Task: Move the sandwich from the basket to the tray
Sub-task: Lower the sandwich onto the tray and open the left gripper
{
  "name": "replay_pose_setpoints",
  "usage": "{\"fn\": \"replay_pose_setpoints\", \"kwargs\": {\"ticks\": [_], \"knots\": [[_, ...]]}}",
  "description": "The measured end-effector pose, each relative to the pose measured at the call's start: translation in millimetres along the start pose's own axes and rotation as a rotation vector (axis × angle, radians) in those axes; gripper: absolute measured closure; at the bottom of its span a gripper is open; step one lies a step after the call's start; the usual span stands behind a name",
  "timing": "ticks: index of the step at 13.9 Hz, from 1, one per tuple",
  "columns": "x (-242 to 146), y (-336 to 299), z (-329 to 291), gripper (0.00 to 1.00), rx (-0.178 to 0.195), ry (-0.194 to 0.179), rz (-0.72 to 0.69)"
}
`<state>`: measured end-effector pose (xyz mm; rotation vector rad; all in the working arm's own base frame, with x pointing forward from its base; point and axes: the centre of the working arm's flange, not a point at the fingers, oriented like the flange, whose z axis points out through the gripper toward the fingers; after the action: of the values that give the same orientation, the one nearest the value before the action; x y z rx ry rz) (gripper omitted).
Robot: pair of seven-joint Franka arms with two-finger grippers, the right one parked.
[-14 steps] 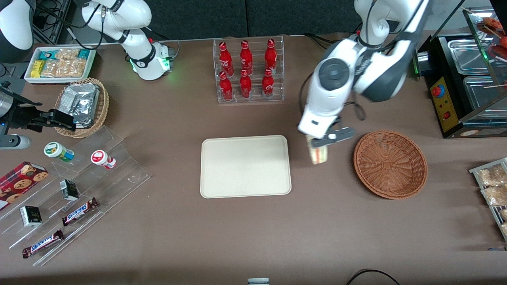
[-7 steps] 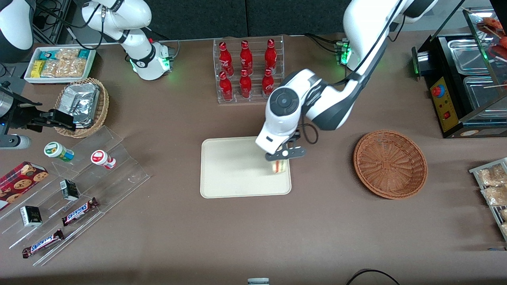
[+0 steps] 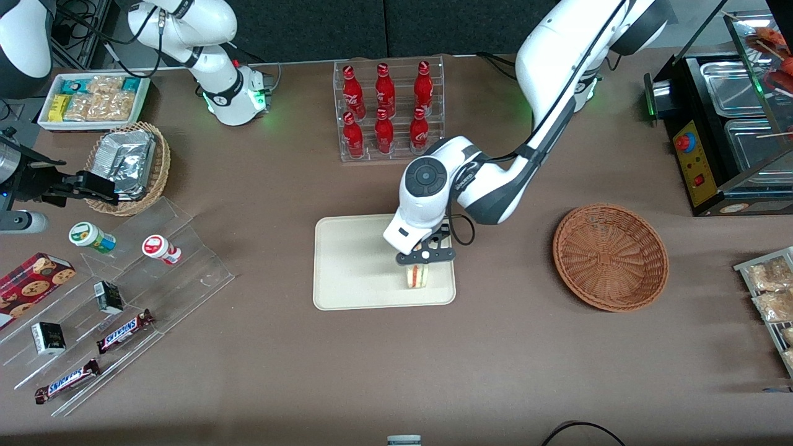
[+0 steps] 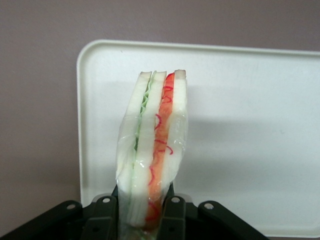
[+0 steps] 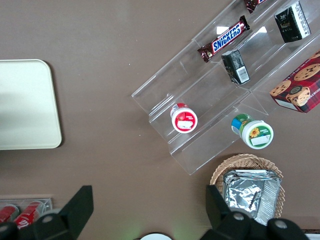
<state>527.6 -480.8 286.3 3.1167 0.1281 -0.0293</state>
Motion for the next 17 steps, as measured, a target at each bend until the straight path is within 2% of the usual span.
{"fn": "replay_pose_setpoints", "kwargs": {"ticks": [4, 7, 14, 16, 17], "knots": [[-13.8, 10.9, 19.2, 0.68, 0.029, -0.003, 0.010], [-16.1, 12.8, 36.4, 0.68, 0.060, 0.027, -0.011], [-20.9, 20.9, 47.3, 0.67, 0.053, 0.035, -0.015], [-22.2, 22.4, 47.1, 0.62, 0.052, 0.036, -0.017], [-22.2, 22.2, 48.1, 0.55, 0.055, 0.039, -0.015]]}}
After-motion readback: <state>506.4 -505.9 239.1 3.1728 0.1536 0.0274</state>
